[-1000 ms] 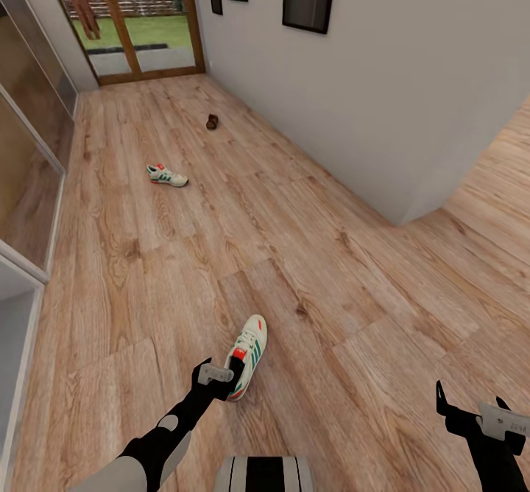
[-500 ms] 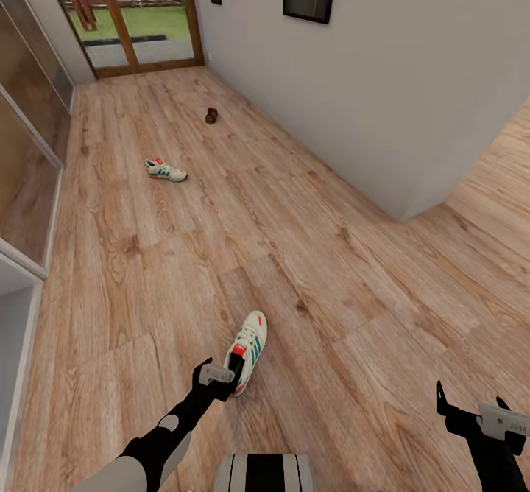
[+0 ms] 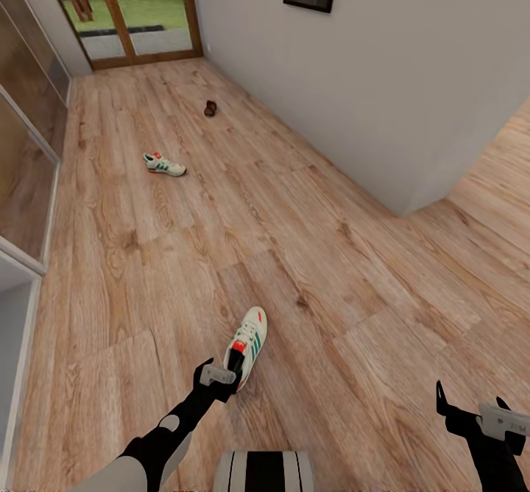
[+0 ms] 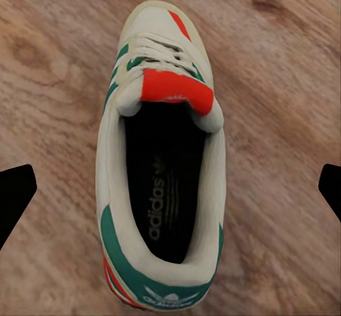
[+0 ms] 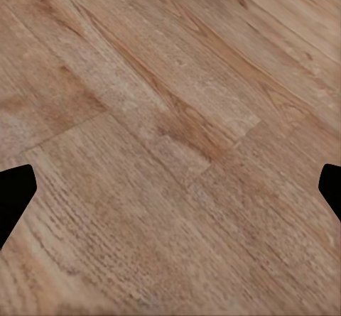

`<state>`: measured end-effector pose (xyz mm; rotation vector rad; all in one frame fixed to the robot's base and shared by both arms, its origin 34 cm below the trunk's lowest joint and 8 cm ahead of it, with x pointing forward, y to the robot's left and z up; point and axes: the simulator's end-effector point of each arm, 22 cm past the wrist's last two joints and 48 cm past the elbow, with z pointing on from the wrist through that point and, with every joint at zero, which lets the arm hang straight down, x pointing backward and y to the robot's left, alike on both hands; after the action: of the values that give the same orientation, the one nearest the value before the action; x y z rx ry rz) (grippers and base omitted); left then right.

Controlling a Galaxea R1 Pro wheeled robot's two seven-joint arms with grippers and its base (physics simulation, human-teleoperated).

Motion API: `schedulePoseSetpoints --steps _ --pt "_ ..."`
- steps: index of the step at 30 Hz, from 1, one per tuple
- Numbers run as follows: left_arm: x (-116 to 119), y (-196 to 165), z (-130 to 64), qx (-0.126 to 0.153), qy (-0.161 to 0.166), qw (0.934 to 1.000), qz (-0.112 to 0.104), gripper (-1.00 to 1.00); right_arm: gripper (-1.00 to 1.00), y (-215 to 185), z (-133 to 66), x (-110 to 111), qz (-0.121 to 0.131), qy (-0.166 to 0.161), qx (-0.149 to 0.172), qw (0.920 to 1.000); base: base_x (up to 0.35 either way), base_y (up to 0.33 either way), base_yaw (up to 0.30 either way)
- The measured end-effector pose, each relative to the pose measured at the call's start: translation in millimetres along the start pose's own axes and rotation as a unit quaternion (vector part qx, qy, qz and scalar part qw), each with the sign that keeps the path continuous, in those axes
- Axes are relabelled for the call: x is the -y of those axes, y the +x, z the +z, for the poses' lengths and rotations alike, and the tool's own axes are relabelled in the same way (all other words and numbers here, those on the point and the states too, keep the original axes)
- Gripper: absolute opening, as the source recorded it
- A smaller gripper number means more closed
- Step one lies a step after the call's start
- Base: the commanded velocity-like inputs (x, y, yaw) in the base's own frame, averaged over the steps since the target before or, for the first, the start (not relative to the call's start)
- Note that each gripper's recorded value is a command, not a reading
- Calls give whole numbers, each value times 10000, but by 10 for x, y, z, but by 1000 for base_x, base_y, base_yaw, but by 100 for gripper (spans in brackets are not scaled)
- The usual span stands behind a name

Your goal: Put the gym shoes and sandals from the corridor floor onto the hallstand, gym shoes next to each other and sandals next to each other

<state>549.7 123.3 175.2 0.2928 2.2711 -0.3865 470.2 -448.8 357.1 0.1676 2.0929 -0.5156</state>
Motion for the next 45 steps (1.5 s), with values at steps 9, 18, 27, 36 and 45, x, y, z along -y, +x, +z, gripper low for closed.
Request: schedulePoseSetpoints --steps 9,18,27,36,45 --pt "11 70 10 -55 15 10000 -11 100 100 53 7 -7 -28 -2 -59 10000 0 0 0" --pt "10 94 16 -69 16 10000 -19 100 100 78 11 -10 -41 -3 -84 10000 0 0 0" --pt "2 103 22 -68 11 10000 -24 100 100 143 11 -13 -62 -5 -152 9999 0 0 0" --pt "3 165 30 -115 14 9999 -48 100 100 190 49 -47 -73 -19 -206 9998 0 0 0" --pt "10 219 38 -154 20 9999 -67 100 100 232 60 -59 -95 -25 -252 9996 0 0 0"
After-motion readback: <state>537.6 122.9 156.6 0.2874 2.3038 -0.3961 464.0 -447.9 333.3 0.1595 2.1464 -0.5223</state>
